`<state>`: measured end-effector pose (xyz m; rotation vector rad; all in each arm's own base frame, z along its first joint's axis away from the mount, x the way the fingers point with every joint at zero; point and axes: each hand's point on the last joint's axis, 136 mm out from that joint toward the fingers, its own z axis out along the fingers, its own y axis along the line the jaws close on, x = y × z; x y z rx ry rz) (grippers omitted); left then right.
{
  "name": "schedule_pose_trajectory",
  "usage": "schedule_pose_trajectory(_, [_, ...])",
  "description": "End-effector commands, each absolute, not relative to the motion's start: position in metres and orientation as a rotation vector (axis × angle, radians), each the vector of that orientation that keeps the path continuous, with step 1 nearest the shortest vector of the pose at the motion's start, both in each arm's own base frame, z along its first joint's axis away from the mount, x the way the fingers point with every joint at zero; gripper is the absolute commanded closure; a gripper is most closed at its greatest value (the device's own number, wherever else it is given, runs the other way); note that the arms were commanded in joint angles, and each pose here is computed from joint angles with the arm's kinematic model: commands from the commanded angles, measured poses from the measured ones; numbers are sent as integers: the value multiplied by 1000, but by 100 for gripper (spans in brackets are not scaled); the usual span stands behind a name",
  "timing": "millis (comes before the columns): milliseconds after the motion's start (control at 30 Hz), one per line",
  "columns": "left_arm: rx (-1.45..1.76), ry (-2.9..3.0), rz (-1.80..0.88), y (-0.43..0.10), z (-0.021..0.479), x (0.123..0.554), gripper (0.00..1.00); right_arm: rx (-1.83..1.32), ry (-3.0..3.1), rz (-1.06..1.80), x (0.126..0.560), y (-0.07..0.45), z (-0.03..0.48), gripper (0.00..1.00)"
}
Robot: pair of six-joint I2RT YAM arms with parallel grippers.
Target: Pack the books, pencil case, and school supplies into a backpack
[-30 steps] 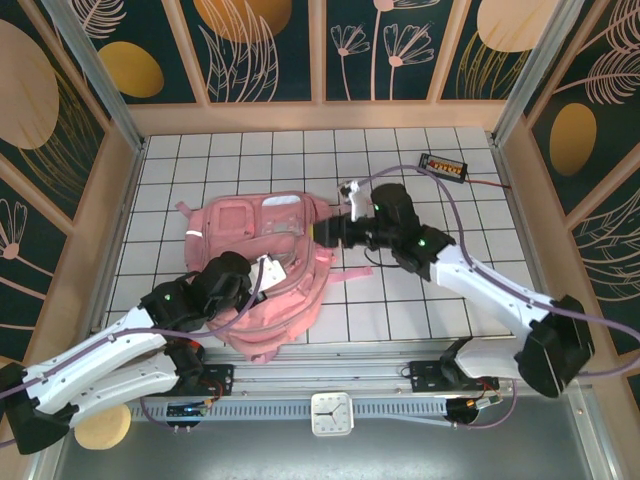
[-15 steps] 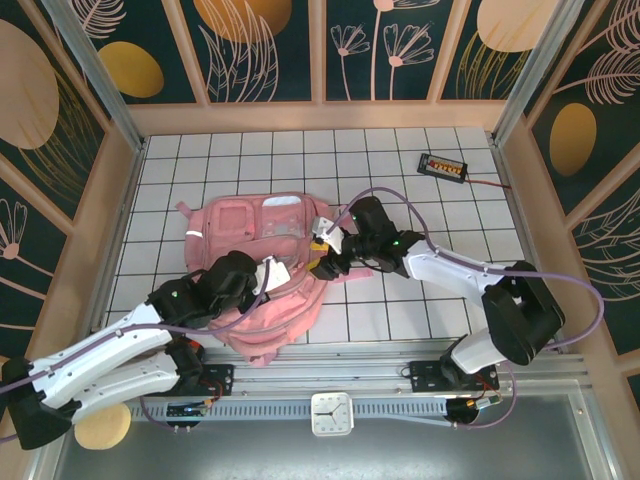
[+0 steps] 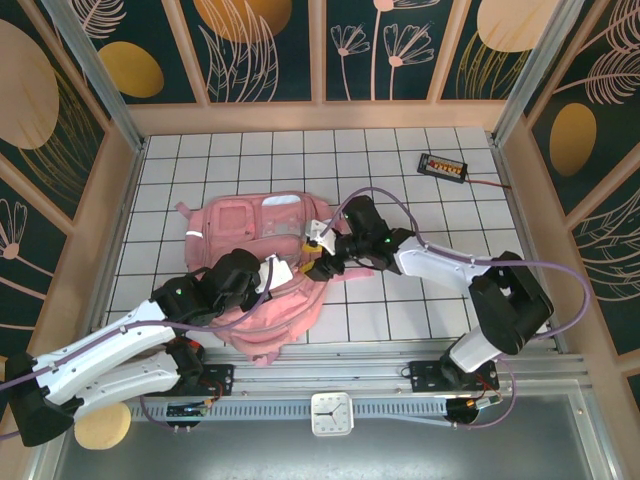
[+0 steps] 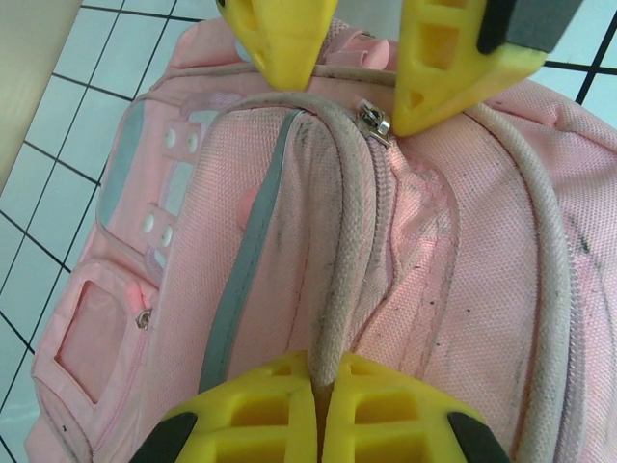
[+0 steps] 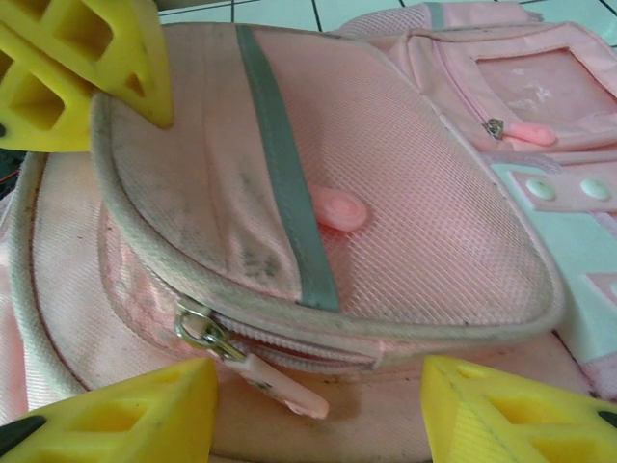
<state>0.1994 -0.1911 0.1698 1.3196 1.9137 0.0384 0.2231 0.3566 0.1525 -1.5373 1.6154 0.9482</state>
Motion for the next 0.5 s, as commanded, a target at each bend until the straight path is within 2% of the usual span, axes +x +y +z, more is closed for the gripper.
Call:
schedule_pose_trajectory(0, [1194,1838,46,-195,208,214,100,-1617,1559,995,205,367,156,42])
schedule_pose_trajectory(167, [1180,1841,43,-194,209,214,100,-1648,1586,989,195,369,145,46])
schedule_pose_trajectory(467, [1163,1842,44,-195,212,216,100,-1623,1630,975,196,366,146,83])
